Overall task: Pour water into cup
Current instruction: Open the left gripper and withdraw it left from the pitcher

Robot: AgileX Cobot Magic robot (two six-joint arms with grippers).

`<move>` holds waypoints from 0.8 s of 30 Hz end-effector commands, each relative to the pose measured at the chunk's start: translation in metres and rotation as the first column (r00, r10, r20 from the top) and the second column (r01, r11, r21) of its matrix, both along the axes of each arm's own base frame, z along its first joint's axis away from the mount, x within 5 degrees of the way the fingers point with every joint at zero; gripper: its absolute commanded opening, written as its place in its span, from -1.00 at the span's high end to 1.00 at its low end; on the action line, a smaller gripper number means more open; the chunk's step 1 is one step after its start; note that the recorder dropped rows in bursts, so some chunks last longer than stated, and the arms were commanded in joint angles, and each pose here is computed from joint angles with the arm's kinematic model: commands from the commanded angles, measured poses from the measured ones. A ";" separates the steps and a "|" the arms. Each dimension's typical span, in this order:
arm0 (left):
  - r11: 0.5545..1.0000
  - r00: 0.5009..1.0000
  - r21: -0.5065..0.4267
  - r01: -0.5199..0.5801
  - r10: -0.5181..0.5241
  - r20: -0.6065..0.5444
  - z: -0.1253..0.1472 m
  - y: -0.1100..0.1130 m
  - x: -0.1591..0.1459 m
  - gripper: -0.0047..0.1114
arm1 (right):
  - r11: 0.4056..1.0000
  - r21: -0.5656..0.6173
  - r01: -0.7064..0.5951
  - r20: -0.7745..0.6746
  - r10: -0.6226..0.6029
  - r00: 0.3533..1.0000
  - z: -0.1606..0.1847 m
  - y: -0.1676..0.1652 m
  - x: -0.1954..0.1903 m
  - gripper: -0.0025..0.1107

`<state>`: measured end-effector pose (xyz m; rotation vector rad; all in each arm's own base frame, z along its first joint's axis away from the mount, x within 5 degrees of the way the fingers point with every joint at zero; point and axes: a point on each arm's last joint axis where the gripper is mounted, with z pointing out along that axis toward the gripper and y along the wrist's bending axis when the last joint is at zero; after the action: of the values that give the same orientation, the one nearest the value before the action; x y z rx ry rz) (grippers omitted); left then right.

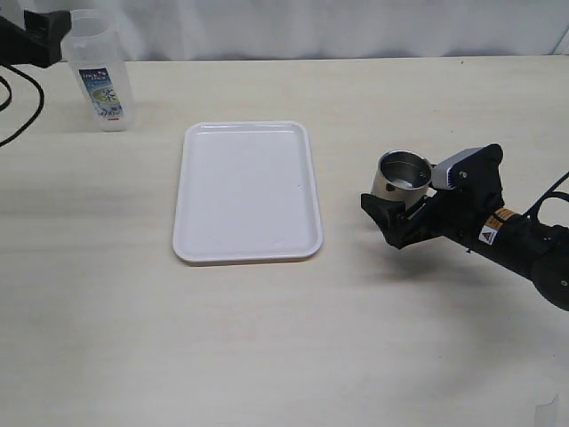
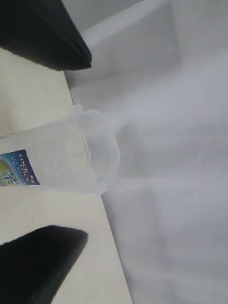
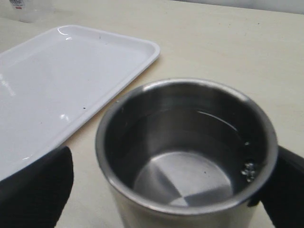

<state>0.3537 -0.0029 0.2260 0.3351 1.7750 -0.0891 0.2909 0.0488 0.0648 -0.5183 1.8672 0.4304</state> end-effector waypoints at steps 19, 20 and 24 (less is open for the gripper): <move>0.993 0.977 -0.085 -0.086 0.100 0.186 0.090 -0.001 -0.117 0.92 | 1.000 0.006 -0.005 0.012 0.005 1.000 0.001 0.000 0.001 -0.69; 0.994 0.973 -0.082 -0.079 0.095 0.209 0.094 -0.002 -0.125 0.92 | 1.000 0.006 -0.005 0.012 0.005 1.000 0.001 0.000 0.001 -0.69; 0.982 0.957 -0.178 -0.060 0.107 0.271 0.111 -0.004 -0.153 0.92 | 1.000 0.006 -0.005 0.012 0.005 1.000 0.001 0.000 0.001 -0.69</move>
<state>0.2194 -0.0062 0.3272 0.1874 1.5375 -0.0770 0.2909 0.0488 0.0648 -0.5183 1.8672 0.4304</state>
